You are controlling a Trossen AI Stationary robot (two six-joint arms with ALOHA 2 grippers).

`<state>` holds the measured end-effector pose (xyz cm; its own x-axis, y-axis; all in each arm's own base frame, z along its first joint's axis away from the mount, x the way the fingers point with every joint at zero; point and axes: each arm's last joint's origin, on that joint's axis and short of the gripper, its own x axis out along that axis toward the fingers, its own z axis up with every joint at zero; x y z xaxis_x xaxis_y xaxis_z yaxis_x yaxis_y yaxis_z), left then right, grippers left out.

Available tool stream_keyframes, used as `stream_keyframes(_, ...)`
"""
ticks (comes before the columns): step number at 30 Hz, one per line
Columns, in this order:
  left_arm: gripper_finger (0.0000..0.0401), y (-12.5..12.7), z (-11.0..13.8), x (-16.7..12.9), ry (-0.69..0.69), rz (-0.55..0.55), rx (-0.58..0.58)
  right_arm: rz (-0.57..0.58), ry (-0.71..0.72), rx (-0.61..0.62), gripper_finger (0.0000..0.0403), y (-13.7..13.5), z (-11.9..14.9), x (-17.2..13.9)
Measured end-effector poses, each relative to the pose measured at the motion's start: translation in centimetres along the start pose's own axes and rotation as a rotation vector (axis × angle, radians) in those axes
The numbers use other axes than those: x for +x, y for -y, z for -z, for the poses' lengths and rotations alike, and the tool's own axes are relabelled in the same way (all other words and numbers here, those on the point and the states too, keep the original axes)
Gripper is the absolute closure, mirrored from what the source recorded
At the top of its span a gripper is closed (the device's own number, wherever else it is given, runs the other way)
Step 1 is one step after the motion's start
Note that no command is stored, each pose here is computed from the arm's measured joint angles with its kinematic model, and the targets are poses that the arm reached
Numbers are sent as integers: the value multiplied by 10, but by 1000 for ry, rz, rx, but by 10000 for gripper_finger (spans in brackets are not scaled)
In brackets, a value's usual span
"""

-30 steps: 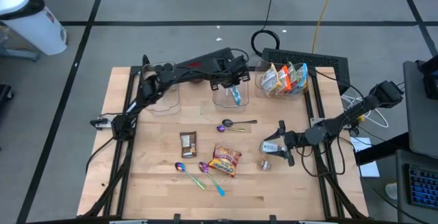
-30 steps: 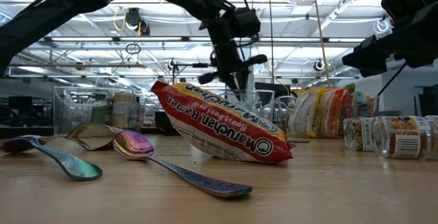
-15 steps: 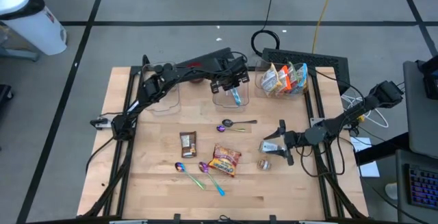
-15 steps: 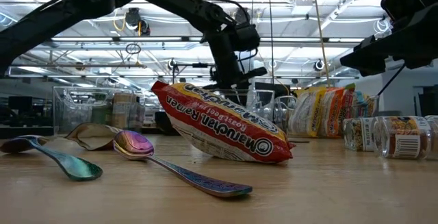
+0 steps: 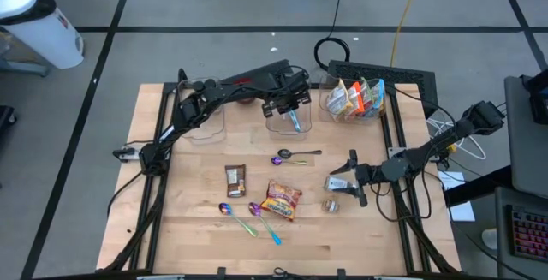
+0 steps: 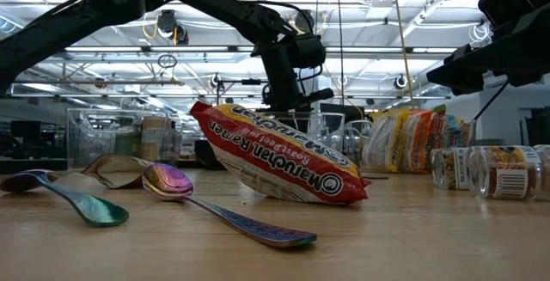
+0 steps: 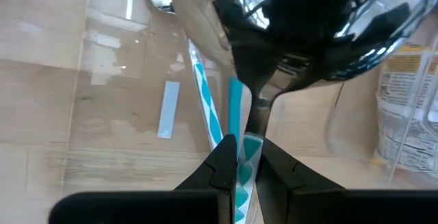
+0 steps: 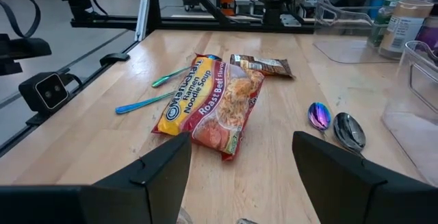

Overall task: Pick & Place Food Item
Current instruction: Put the blue patterned spoon into the middle transparent bin, then put the silver spoon into the middle transparent bin

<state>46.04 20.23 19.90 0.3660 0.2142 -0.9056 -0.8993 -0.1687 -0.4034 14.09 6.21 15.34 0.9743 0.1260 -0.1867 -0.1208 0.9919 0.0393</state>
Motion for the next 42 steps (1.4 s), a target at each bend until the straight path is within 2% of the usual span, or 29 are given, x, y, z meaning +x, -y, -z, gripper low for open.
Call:
stream_keyframes(8, 364, 2, 0, 0, 7, 18, 21, 0, -1, 1, 156, 0, 0, 0)
stream_keyframes(17, 302, 3, -2, -1, 36, 25, 41, 1, -9, 0, 156, 0, 1, 0)
stream_keyframes(23, 276, 3, -2, -1, 26, 27, 78, 1, -11, -1, 156, 0, 1, 0)
stream_keyframes(27, 273, 6, -3, -10, -5, 63, 124, 1, -14, -4, 156, 0, 1, 0)
stream_keyframes(30, 273, 9, -4, -27, -8, 101, 177, 1, -9, -19, 156, 0, 1, 0)
stream_keyframes(34, 272, 15, -7, -66, 28, 190, 281, 38, 12, -22, 156, 1, -1, 0)
stream_keyframes(37, 272, 24, -3, -107, 91, 310, 423, 63, 32, -37, 156, 3, -3, 0)
stream_keyframes(39, 272, 29, 11, -135, 150, 387, 577, 69, 37, -50, 156, 4, -4, 1)
stream_keyframes(42, 272, 34, 50, -176, 214, 502, 894, 80, 46, -77, 156, 6, -5, 1)
